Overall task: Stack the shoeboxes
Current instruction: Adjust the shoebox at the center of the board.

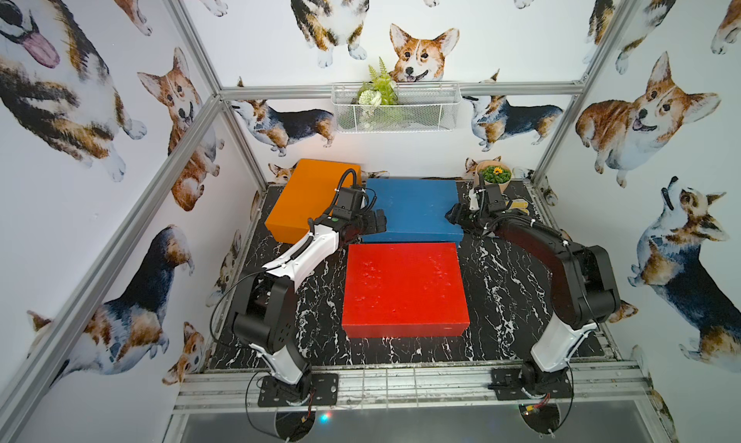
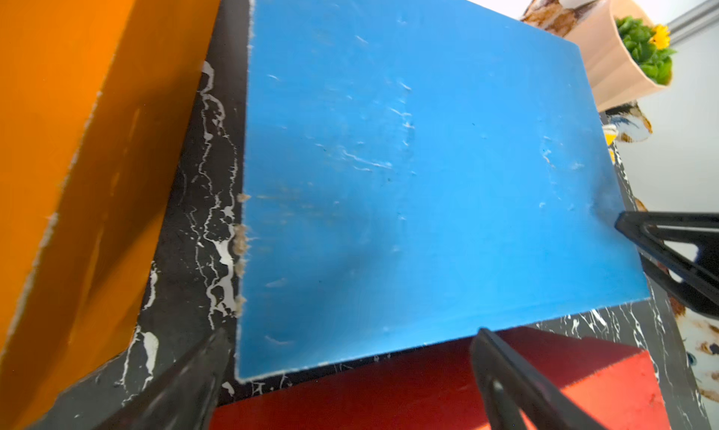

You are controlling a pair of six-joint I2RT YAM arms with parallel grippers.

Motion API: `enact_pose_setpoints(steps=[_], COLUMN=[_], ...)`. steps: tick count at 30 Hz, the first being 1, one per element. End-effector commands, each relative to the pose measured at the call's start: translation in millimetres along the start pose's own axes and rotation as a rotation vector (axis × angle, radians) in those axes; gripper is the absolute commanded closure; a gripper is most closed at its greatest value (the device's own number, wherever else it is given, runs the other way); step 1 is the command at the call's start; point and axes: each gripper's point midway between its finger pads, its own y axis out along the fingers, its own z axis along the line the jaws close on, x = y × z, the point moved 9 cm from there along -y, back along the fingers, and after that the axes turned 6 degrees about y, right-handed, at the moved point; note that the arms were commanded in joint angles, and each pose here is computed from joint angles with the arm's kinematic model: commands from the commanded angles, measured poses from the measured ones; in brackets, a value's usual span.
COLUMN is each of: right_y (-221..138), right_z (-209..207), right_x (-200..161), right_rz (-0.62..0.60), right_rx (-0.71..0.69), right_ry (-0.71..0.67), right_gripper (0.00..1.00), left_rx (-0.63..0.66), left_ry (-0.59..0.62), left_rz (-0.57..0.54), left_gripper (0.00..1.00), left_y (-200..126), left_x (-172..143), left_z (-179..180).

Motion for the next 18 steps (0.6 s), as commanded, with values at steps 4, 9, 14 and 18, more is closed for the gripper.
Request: enact_pose_setpoints(steps=[4, 9, 14, 18], right_y=[13, 29, 30, 24], right_z=[1, -3, -2, -7], right_x=[8, 4, 0, -4], right_rz=[0.017, 0.064, 0.089, 0.077], right_rx=[-0.042, -0.044, -0.031, -0.051], right_ry=[-0.02, -0.003, -0.007, -0.007], right_gripper=[0.26, 0.26, 0.28, 0.3], left_rx=[0.038, -0.011, -0.071, -0.097], left_ry=[-0.049, -0.036, -0.01, 0.03], left_rz=[0.019, 0.064, 0.073, 0.075], left_gripper=[0.0, 0.01, 0.01, 0.02], left_y=[20, 44, 52, 49], left_x=[23, 19, 10, -3], left_z=[24, 18, 3, -18])
